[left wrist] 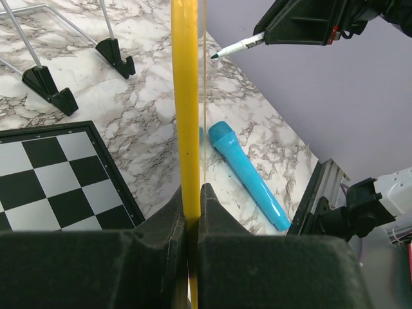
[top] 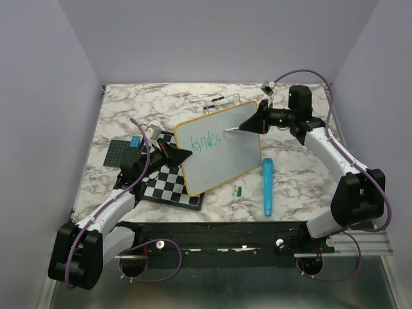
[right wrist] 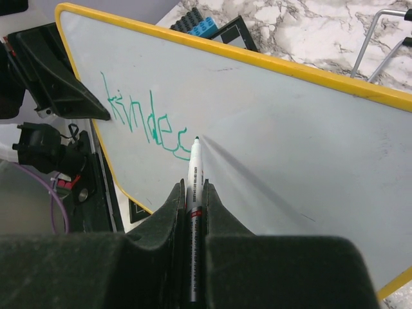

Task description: Write a sentence on the whiteboard

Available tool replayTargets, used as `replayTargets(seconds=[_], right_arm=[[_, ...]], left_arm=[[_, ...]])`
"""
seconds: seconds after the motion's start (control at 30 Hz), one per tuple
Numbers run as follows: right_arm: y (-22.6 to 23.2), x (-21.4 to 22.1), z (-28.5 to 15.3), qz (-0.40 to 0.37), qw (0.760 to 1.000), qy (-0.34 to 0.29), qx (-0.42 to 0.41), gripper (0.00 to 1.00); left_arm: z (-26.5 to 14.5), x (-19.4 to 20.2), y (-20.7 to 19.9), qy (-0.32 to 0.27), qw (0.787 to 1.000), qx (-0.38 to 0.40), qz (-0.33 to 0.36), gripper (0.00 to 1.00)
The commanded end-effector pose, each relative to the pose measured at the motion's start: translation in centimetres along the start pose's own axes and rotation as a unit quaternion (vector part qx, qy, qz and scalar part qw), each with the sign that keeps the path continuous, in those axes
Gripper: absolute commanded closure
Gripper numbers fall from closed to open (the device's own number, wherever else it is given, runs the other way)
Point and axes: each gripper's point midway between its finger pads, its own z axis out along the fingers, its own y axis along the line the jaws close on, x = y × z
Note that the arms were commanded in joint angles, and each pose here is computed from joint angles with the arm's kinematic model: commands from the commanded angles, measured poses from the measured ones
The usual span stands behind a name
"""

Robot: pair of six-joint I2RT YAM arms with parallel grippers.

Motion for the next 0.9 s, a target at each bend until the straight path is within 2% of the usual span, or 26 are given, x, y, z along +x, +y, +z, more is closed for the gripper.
replayTargets(seconds=[0.0,0.6,0.87], right_arm=[[-1.0,-0.3,0.4,0.001,1.000,-0.006,0.013,0.99],[-0.2,0.7,2.0,0.005,1.000,0.015,-0.020,0.99],[-0.4,1.5,1.6,0.006,1.000,0.022,0.000,0.99]], left_arm=[[0.1,-1.7,-2.1,-0.019,0.998,0.043,0.044,1.00],[0.2,-1.5,-2.2,-0.017,0.998,0.045,0.043,1.00],[0.1,-1.6,-2.2,-0.017,0.998,0.043,0.043,1.00]])
